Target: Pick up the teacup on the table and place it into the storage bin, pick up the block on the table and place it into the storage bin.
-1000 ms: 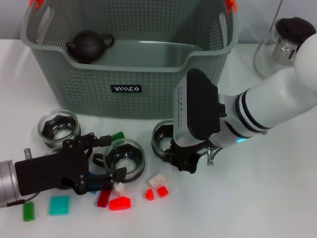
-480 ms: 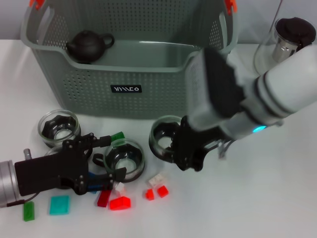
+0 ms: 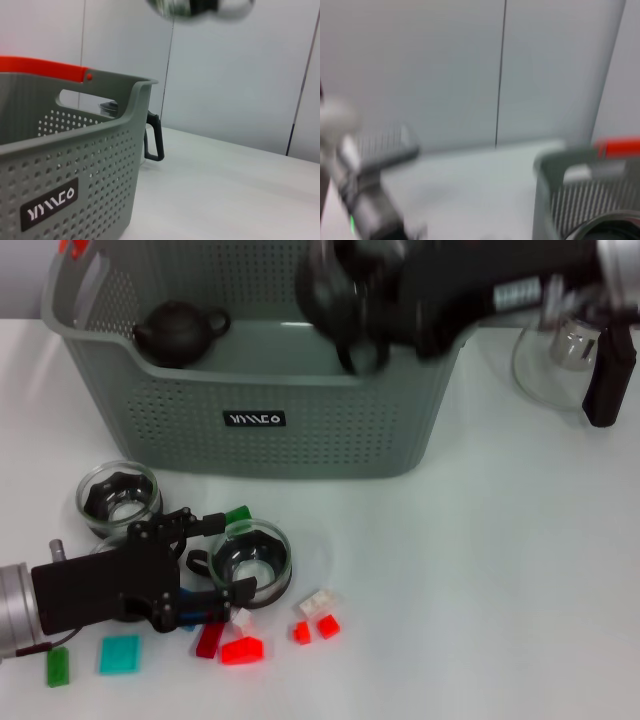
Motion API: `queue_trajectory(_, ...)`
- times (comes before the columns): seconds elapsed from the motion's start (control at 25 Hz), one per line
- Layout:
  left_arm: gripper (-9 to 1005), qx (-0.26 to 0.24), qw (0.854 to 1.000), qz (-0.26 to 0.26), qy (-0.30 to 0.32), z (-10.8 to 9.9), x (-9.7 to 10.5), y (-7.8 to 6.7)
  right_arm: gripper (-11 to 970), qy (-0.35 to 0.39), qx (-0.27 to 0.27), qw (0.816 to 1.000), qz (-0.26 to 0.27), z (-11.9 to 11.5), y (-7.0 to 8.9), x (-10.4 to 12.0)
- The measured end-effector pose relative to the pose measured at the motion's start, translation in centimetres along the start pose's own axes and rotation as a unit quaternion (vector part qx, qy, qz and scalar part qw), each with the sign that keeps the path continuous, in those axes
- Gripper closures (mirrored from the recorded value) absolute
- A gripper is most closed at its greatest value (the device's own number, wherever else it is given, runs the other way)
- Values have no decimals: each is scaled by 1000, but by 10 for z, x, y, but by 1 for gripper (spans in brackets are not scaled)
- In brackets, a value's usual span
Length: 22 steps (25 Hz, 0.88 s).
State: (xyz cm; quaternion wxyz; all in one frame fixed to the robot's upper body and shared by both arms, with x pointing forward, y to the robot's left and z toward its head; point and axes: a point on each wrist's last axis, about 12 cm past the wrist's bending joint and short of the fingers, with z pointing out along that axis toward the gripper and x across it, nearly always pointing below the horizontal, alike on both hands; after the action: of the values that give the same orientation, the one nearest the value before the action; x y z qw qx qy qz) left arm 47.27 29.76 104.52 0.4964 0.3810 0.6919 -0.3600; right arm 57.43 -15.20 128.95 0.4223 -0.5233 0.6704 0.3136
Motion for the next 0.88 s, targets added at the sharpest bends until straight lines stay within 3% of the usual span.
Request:
queue_trajectory(0.12,111,3,1000,1,-2,2,-1,1,896,-30,27,999,25,0,-10,-14)
queue_trajectory(0.24,110,5,1000,1,-3,4,-2,1,896,-11,87,995,43,18,-29,-21)
queue_trajectory(0.4,110,6,1000,3,-4,5,-4,2,896,41,122,990,65,55,-57,-24)
queue_trajectory(0.6,110,4,1000,0,-3,7,-3,2,897,130,168,973,87,106,-89,-7)
queue_trajectory(0.88,110,2,1000,-3,-1,8,-1,2,897,161,204,963,75,136,-96,9)
